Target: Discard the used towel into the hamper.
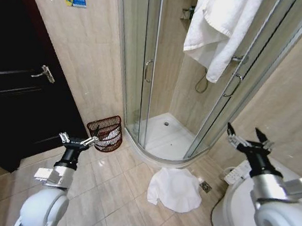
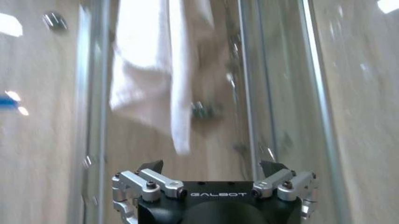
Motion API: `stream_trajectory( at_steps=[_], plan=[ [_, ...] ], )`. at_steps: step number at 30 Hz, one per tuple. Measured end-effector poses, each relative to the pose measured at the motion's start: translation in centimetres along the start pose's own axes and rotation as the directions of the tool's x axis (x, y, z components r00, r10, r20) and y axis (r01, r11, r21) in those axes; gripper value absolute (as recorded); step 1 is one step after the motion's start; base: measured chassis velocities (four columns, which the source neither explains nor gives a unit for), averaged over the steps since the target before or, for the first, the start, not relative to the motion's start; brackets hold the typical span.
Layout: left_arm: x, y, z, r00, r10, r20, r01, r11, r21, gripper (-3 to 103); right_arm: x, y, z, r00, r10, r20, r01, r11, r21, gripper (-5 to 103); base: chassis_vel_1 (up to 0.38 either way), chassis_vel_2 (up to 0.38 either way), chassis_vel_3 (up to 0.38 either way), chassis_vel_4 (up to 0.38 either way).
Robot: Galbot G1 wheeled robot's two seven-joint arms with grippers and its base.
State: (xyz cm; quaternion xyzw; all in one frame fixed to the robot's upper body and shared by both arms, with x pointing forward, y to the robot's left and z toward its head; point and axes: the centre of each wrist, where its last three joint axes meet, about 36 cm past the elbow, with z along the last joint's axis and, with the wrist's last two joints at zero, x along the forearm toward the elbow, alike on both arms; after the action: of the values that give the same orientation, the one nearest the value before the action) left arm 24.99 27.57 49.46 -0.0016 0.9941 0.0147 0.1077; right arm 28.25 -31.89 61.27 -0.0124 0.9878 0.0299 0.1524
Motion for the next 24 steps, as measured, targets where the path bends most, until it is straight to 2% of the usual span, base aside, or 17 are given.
stream_trajectory(
  at_steps=[3,5,9,11,13,14,17,24],
  plan=[
    [0.2,-0.6,0.5,1.000,-0.010,-0.023,0.010,1.000,-0.010,100,-3.2,0.0,-3.4,0.986,-0.114,0.123,0.115,0.993,0.004,100,0.000,0.000,0.000,0.000],
    [-0.1,-0.9,1.5,0.999,-0.007,-0.050,0.007,1.000,-0.010,100,-5.1,-1.0,-4.9,0.977,-0.143,0.156,0.138,0.990,0.037,100,0.000,0.000,0.000,0.000],
    [0.1,-1.0,2.6,0.997,-0.007,-0.081,0.006,1.000,-0.017,100,-7.7,-2.5,-6.7,0.971,-0.159,0.177,0.149,0.986,0.069,100,0.000,0.000,0.000,0.000],
    [0.5,-0.9,3.3,0.996,-0.018,-0.092,0.015,1.000,-0.026,100,-10.3,-4.0,-8.4,0.968,-0.164,0.190,0.150,0.985,0.085,100,0.000,0.000,0.000,0.000],
    [0.6,-0.7,3.7,0.995,-0.027,-0.093,0.024,0.999,-0.033,100,-12.7,-5.3,-10.5,0.964,-0.169,0.205,0.151,0.984,0.099,100,0.000,0.000,0.000,0.000],
    [0.6,-0.7,3.7,0.995,-0.027,-0.093,0.024,0.999,-0.033,100,-12.7,-5.3,-10.5,0.964,-0.169,0.205,0.151,0.984,0.099,100,0.000,0.000,0.000,0.000],
    [0.3,-0.9,3.8,0.996,-0.036,-0.086,0.035,0.999,-0.024,100,-16.5,-6.4,-13.6,0.957,-0.194,0.214,0.176,0.979,0.099,100,0.000,0.000,0.000,0.000],
    [0.2,-1.0,3.8,0.996,-0.040,-0.083,0.039,0.999,-0.018,100,-21.5,-5.9,-17.7,0.937,-0.243,0.251,0.222,0.969,0.107,100,0.000,0.000,0.000,0.000]
  ],
)
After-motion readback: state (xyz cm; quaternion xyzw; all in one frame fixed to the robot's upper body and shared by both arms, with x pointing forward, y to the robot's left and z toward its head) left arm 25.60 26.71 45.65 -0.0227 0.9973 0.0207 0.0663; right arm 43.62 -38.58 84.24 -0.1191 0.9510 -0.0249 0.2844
